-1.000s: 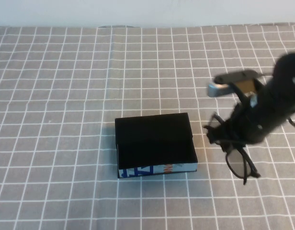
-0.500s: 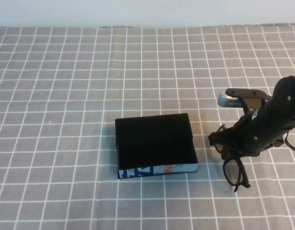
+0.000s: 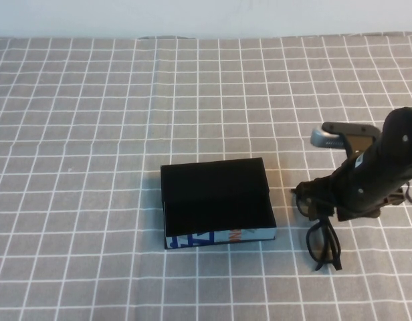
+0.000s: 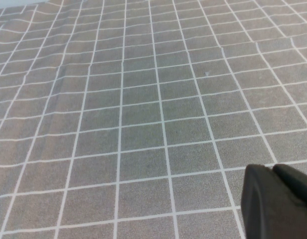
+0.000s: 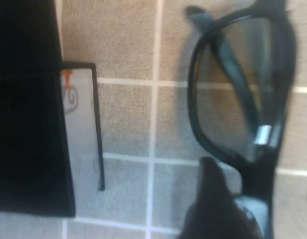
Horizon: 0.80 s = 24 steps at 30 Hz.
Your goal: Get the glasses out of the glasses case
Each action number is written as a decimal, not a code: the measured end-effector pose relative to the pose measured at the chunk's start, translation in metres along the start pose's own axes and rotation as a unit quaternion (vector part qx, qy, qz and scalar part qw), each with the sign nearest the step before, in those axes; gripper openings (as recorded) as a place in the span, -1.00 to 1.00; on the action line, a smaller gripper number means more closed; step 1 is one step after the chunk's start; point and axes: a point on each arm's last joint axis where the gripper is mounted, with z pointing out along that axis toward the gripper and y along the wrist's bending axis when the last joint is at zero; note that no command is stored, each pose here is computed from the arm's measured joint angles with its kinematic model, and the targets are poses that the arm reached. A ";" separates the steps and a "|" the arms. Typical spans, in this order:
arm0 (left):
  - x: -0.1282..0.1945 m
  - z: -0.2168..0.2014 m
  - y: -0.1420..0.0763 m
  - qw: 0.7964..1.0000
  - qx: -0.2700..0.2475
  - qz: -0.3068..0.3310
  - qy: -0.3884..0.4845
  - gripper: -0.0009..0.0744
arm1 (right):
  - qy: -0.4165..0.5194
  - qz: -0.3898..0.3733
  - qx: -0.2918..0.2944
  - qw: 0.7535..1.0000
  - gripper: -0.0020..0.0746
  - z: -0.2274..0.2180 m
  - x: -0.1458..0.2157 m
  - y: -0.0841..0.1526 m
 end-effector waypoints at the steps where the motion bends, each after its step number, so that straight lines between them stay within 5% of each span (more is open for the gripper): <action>1: 0.000 0.000 0.000 1.000 0.000 0.000 0.000 -0.99 | -0.005 0.000 0.003 1.000 0.01 -0.006 0.000 0.000; 6: 0.000 0.000 0.000 1.000 0.000 0.000 0.000 -0.99 | -0.020 -0.018 0.008 1.000 -0.14 -0.046 0.007 0.001; 10: 0.000 0.000 0.000 1.000 0.000 0.000 0.000 -0.99 | -0.021 -0.042 0.006 0.999 -0.69 -0.083 0.022 0.002; 13: 0.000 0.000 0.000 1.000 0.000 0.000 0.000 -0.99 | -0.032 -0.052 0.001 0.998 -0.90 -0.106 0.038 -0.001; 24: 0.000 0.000 0.000 1.000 0.000 0.000 0.000 -0.99 | -0.097 -0.083 -0.021 0.992 -0.99 -0.159 0.119 -0.022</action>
